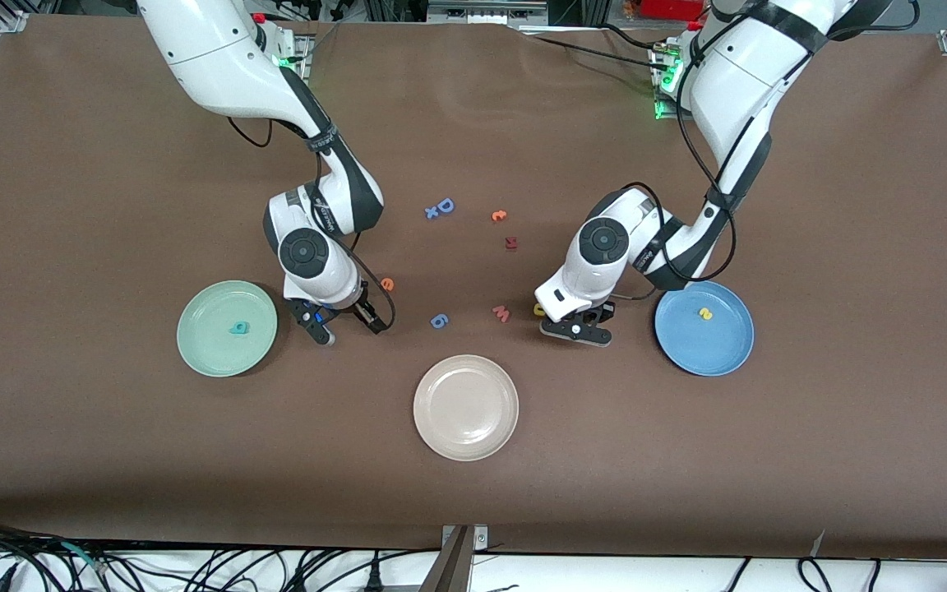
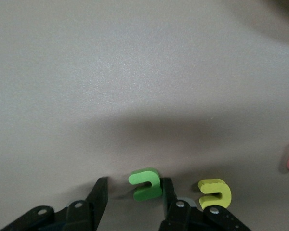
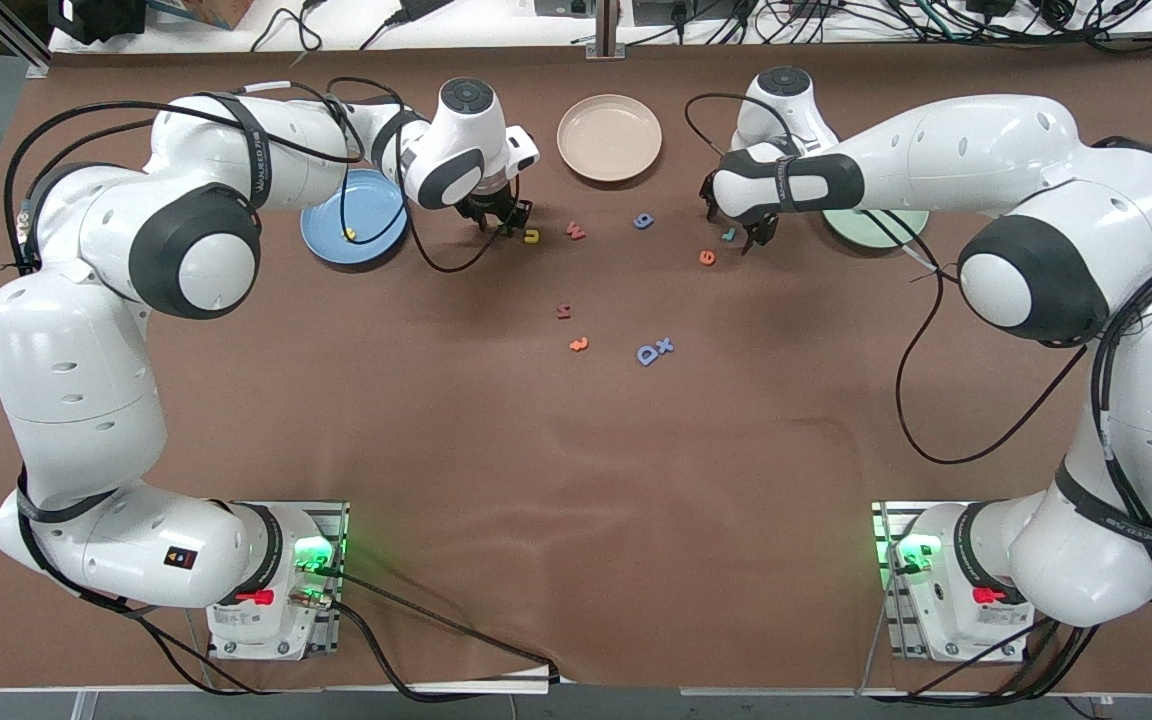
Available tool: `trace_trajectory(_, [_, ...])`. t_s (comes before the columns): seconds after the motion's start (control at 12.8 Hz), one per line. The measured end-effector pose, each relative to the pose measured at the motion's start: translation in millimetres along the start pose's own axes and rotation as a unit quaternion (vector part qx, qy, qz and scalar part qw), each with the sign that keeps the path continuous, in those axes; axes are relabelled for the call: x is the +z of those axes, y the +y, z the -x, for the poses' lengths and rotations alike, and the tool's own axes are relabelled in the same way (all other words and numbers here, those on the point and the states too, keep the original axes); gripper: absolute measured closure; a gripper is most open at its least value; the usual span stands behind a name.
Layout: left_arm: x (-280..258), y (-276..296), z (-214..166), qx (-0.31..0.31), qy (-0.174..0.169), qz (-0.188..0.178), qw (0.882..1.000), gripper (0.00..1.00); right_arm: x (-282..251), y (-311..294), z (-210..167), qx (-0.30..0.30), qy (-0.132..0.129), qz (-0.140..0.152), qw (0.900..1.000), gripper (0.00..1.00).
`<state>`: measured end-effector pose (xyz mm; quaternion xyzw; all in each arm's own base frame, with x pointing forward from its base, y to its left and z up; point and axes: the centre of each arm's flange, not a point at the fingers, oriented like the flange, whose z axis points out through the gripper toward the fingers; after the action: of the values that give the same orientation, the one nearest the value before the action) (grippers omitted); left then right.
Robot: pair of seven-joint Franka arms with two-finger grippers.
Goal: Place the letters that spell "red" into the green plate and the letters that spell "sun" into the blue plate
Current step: 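Grasp another teal letter with the right gripper while the left grasps a green letter, then release the teal letter on the green plate while the left releases green on blue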
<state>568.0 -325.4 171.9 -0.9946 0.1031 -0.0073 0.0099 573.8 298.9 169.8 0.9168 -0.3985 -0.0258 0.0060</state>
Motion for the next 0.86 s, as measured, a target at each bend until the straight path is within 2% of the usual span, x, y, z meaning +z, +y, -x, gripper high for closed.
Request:
trace_trajectory(0.08, [-1,1,0,0.0,0.002,0.001,1.0,0.56,1,0,2,0.0,0.0,0.001,1.0,0.04])
trace_trajectory(0.16, [-2,2,-1,0.001,0.003,0.002,1.0,0.69,0,-1,4,-0.001,0.0,0.0,1.0,0.12])
trace_trajectory(0.24, [-2,2,-1,0.001,0.003,0.002,1.0,0.73,0,-1,5,-0.001,0.0,0.0,1.0,0.12])
trace_trajectory(0.31, [-2,1,-2,0.0,0.004,0.002,1.0,0.73,-1,-3,5,-0.002,0.001,-0.002,1.0,0.2])
trace_trajectory(0.47, [-6,-2,-6,0.006,0.008,0.001,1.0,0.73,-5,-4,6,-0.003,0.001,-0.003,1.0,0.47])
trace_trajectory(0.55, [-11,-7,-9,0.008,0.008,-0.002,1.0,0.73,-7,-5,6,-0.004,0.001,-0.004,1.0,0.55])
trace_trajectory(0.63, [-20,-14,-13,0.011,0.004,-0.009,1.0,0.73,-6,-5,6,-0.006,0.001,-0.004,1.0,0.55])
trace_trajectory(0.78, [-46,-35,-20,0.024,-0.008,-0.029,0.999,0.73,-8,-7,7,-0.011,0.002,-0.007,1.0,0.7])
trace_trajectory(0.86, [-59,-54,-22,0.032,-0.017,-0.039,0.999,0.73,-8,-7,7,-0.012,0.002,-0.007,1.0,0.71])
